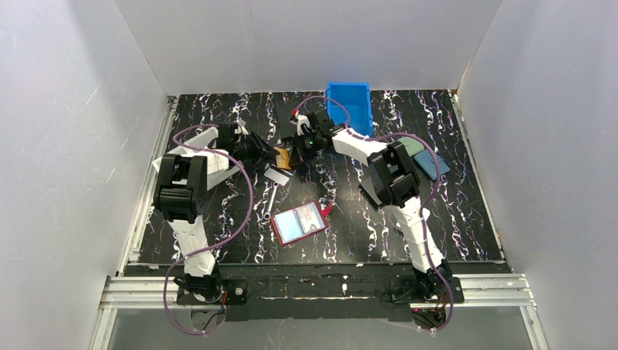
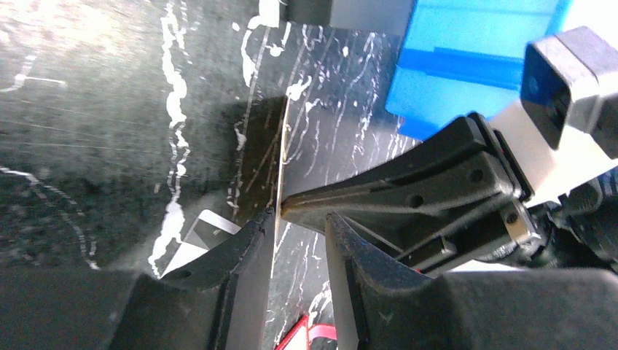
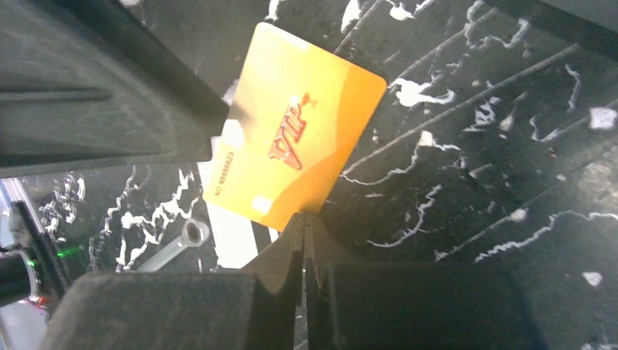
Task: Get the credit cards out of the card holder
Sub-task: Pick up the credit card from the center of the board.
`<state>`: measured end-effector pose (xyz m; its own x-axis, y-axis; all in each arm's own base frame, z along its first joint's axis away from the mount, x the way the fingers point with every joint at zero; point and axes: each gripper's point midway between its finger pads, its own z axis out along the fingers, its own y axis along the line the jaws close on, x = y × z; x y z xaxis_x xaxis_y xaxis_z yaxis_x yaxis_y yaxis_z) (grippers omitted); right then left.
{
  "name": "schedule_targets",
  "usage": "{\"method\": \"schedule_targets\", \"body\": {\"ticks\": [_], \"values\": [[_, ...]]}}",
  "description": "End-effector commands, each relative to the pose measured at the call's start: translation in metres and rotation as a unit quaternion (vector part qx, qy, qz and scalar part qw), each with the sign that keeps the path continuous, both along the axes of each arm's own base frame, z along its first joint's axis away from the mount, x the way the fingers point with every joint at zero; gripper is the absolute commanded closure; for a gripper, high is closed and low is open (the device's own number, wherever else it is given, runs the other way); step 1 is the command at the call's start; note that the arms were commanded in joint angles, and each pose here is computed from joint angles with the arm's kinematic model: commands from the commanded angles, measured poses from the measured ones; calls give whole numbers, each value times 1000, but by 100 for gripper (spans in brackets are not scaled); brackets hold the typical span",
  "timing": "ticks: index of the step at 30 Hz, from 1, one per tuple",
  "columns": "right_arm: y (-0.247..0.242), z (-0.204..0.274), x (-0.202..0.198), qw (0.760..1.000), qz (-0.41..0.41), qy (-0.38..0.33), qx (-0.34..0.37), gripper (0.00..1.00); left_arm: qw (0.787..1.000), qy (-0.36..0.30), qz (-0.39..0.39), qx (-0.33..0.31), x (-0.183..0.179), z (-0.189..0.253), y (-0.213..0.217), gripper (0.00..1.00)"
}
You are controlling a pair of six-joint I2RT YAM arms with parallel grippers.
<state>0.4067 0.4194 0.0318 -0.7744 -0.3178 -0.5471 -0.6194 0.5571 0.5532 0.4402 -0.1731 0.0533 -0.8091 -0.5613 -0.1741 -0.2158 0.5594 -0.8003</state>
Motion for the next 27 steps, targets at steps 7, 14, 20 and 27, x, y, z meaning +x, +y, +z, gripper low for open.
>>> {"method": "schedule_targets", "body": {"ticks": [7,14,20,27], "values": [[-30,-74,-23,993,-19,84,-78,95,997,4,-63,-39,-18,0,-21,71],[-29,-72,-23,993,-19,83,-76,95,997,34,-67,6,-23,-16,-21,76],[-25,-62,-23,995,-6,77,-61,94,992,48,-82,85,-27,-23,-13,100],[-14,7,-20,998,56,8,4,76,987,-26,-104,122,-26,14,-4,100]]}}
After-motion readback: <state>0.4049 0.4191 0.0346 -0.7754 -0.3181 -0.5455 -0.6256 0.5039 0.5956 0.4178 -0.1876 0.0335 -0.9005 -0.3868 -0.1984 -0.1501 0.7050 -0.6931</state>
